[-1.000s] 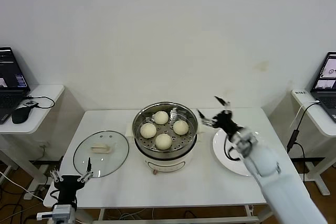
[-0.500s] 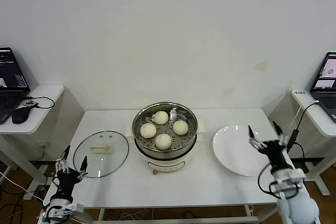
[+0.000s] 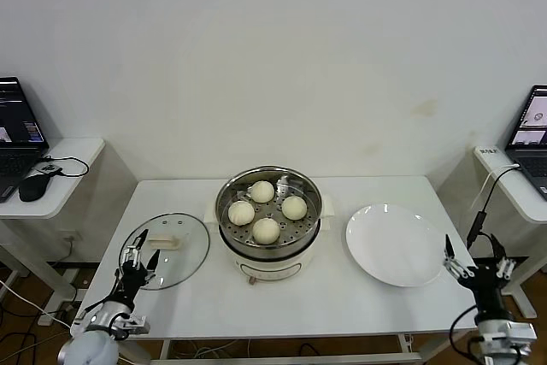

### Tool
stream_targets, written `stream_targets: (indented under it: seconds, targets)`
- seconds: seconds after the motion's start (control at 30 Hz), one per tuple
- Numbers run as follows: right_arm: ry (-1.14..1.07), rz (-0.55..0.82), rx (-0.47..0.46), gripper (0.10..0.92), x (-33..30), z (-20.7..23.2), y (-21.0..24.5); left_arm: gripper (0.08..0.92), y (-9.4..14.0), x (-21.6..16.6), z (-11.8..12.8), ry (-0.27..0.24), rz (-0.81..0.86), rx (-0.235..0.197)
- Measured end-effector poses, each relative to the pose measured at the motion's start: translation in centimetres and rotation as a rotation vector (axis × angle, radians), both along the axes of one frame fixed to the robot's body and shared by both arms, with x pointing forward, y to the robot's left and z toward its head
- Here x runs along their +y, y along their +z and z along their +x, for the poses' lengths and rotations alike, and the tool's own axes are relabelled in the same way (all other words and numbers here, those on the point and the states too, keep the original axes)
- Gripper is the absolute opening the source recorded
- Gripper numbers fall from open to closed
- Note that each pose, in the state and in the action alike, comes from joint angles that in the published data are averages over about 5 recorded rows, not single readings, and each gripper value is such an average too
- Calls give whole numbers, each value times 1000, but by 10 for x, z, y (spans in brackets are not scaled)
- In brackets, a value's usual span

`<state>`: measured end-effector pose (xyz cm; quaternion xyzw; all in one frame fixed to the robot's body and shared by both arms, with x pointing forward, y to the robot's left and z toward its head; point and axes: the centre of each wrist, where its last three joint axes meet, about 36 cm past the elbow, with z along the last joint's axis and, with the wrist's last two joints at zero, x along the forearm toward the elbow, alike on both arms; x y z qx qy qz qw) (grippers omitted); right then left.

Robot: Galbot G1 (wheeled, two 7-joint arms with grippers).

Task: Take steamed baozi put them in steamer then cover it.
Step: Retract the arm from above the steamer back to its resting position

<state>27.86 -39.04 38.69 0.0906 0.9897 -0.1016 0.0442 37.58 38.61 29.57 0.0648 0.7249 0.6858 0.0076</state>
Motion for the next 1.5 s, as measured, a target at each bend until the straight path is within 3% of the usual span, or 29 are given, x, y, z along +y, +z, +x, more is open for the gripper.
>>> stream_targets:
  seconds: [0.23,0.5,1.03,1.33,1.5]
  targets:
    - [-39,-4,18,823,-4,-19,-1,823,-13,5,26,-27,46,26]
    - [-55,-4,37,823,-4,-30,-6,823,-23,14,53,-24,86,51]
    - [-66,2,65,823,-3,-38,-19,817,-18,21,101,2,123,57]
    - [-61,11,72,823,0,-36,-24,593,-21,21,110,9,132,83]
    - [-54,11,76,823,0,-36,-25,446,-21,23,111,13,126,76]
